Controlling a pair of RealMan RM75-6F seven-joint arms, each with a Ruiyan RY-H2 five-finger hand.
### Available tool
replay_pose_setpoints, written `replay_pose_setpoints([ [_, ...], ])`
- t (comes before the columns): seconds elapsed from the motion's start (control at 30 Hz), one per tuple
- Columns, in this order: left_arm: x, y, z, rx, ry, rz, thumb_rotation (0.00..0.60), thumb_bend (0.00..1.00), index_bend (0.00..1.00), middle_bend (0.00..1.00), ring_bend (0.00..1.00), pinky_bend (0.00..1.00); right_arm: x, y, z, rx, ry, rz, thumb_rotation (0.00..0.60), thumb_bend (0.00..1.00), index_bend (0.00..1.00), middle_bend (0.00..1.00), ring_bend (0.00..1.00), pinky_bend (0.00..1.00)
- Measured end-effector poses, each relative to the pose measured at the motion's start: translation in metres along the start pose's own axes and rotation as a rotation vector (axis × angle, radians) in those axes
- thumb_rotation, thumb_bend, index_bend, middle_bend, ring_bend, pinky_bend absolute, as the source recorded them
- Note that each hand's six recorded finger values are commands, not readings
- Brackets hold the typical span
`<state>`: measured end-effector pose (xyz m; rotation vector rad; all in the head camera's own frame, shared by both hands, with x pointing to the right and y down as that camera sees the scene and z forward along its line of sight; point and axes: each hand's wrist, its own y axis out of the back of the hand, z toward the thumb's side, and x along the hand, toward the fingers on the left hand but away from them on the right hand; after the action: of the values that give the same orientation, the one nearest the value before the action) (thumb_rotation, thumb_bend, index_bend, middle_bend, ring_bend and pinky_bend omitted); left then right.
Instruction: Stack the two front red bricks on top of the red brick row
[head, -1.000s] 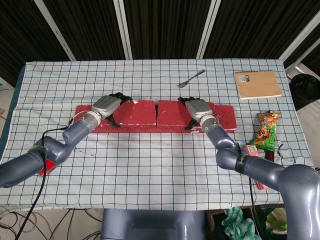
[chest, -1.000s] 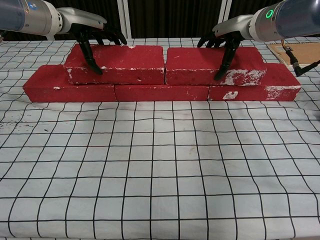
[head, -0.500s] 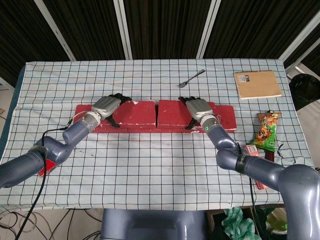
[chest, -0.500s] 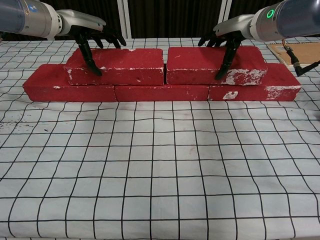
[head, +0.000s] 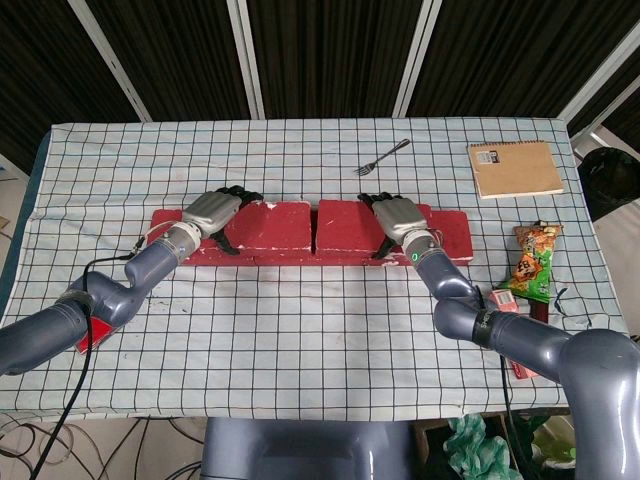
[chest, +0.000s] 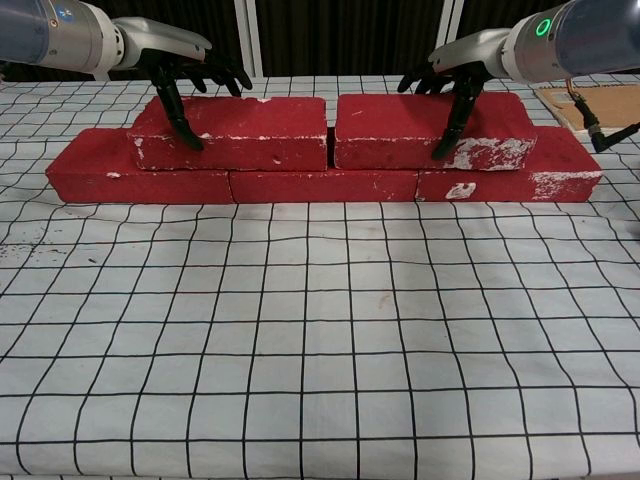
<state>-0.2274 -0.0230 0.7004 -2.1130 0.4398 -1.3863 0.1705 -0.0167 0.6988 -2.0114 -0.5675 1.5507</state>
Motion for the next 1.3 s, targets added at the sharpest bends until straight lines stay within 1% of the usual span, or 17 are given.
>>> replay_pose_setpoints([
  [0.6,-0.0038,0.0031,-0.0027,-0.001,0.009,0.004,0.6,0.0,0.1,0.11,0.0,0.1,0.0018,-0.0002,-0.0026,-0.005,-0.002,-0.003,0.6,0.0,0.05,0.1,0.05,0.15],
  [1.3,-0.0037,0.0016,-0.0019,-0.002,0.012,0.003,0.6,0.0,0.1,0.11,0.0,0.1,0.0048,-0.0059,-0.0044,-0.007,0.002,0.013,0.6,0.0,0.05,0.1,0.05,0.15],
])
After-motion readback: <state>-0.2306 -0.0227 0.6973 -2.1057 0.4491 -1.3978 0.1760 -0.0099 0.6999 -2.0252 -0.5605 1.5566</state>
